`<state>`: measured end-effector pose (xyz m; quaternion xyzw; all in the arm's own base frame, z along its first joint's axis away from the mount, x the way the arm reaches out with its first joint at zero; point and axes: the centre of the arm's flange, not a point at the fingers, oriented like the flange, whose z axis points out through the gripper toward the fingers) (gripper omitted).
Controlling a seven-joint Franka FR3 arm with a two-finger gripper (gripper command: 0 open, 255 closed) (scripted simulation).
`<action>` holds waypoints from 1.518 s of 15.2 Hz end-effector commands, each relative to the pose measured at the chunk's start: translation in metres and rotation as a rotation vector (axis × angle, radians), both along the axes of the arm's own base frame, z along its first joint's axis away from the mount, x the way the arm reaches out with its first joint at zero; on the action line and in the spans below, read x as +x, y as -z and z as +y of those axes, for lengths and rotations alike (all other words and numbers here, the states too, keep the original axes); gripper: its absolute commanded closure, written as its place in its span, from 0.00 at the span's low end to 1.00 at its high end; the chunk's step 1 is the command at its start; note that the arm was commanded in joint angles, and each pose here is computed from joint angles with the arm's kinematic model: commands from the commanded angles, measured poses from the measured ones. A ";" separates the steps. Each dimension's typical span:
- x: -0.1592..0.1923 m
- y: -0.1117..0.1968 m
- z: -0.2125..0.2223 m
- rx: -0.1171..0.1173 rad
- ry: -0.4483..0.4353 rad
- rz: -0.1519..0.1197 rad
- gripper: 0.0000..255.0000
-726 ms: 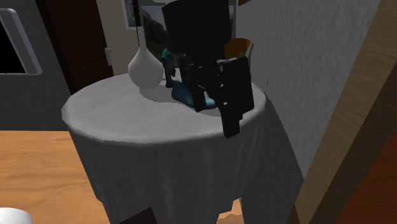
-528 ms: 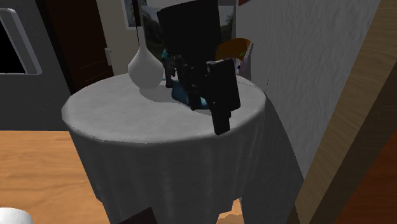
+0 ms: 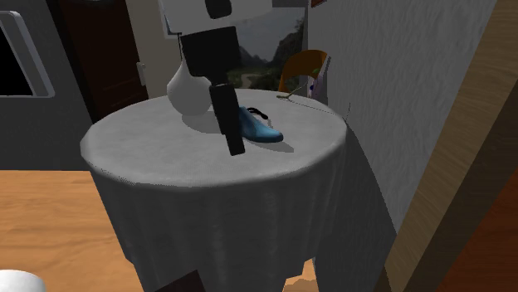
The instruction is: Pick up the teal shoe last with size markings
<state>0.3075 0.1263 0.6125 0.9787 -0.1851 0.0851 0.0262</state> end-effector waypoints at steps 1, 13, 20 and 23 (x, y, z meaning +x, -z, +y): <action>0.003 0.004 0.027 0.009 0.065 0.001 0.00; 0.058 0.026 0.175 0.054 0.421 0.005 0.00; 0.113 0.037 0.250 0.080 0.628 0.008 0.00; 0.142 0.041 0.278 0.092 0.717 0.009 0.00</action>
